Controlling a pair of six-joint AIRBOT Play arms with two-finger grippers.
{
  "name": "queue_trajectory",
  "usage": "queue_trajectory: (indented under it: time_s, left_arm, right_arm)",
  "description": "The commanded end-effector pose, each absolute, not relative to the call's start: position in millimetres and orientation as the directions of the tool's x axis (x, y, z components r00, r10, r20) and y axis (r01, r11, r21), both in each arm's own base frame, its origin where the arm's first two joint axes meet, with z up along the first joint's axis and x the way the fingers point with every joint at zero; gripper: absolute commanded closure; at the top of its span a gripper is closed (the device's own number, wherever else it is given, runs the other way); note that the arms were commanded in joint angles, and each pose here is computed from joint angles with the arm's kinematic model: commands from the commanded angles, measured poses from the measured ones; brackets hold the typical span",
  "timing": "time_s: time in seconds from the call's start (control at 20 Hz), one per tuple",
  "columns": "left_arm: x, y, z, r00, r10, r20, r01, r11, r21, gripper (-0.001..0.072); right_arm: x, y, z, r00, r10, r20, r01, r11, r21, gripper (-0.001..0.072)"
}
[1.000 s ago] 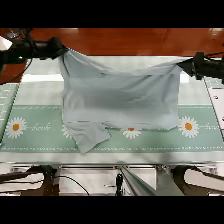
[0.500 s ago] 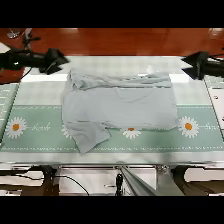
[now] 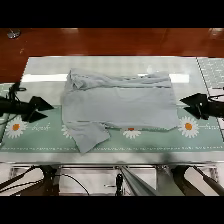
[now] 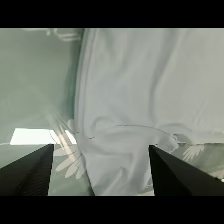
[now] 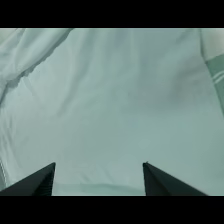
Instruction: Fold the shirts.
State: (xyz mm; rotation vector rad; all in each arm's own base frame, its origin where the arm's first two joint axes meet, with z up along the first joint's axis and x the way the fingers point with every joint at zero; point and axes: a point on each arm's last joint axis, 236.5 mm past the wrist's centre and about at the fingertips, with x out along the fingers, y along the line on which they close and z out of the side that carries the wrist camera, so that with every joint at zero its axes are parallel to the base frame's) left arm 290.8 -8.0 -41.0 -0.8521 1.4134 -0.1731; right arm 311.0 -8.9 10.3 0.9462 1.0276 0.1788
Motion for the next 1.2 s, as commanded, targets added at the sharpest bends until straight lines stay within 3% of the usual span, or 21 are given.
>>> queue_trajectory:
  time_s: [0.0,0.1,0.2,0.5,0.65,0.7,0.75,0.8,0.95,1.05,1.15]
  left_arm:
    - [269,-33,-73,0.273,-0.623,-0.733,-0.405,0.617,-0.675,0.0003]
    - [274,-46,-75,0.332,-0.655,-0.679,-0.400,0.554,-0.730,0.0003]
    - [272,-52,-82,0.329,-0.651,-0.685,-0.408,0.556,-0.724,0.0003]
    - [278,-82,-93,0.287,-0.652,-0.702,-0.346,0.612,-0.711,0.0003]
    - [281,-99,-97,0.258,-0.652,-0.713,-0.305,0.645,-0.701,0.0005]
    - [285,-100,-92,0.258,-0.658,-0.707,-0.288,0.646,-0.706,0.0055]
    - [286,-102,-86,0.250,-0.672,-0.697,-0.254,0.650,-0.717,0.0416]
    - [287,-105,-80,0.238,-0.685,-0.688,-0.210,0.656,-0.725,0.0679]
    - [289,-106,-75,0.234,-0.694,-0.681,-0.193,0.653,-0.732,0.0687]
    - [288,-107,-74,0.233,-0.695,-0.680,-0.193,0.652,-0.733,0.0687]
    - [288,-107,-74,0.233,-0.695,-0.680,-0.193,0.653,-0.733,0.0687]
  right_arm:
    - [284,22,5,0.581,0.550,-0.600,0.258,0.575,0.777,0.0092]
    - [267,40,-3,0.509,0.593,-0.625,0.243,0.597,0.764,0.0093]
    - [262,49,-6,0.474,0.609,-0.636,0.247,0.602,0.759,0.0093]
    - [265,52,-3,0.484,0.614,-0.624,0.256,0.582,0.772,0.0093]
    - [276,25,8,0.535,0.551,-0.640,0.289,0.592,0.752,0.0093]
    - [281,0,15,0.566,0.491,-0.662,0.320,0.609,0.725,0.0093]
    - [279,-28,17,0.579,0.416,-0.701,0.366,0.635,0.680,0.0093]
    - [271,-50,11,0.564,0.351,-0.747,0.429,0.649,0.628,0.0093]
    - [204,-78,-43,0.317,0.248,-0.916,0.656,0.640,0.400,0.0093]
    - [184,-53,-67,0.238,0.313,-0.919,0.670,0.632,0.389,0.0093]
    - [189,-38,-76,0.242,0.333,-0.912,0.644,0.647,0.407,0.0093]
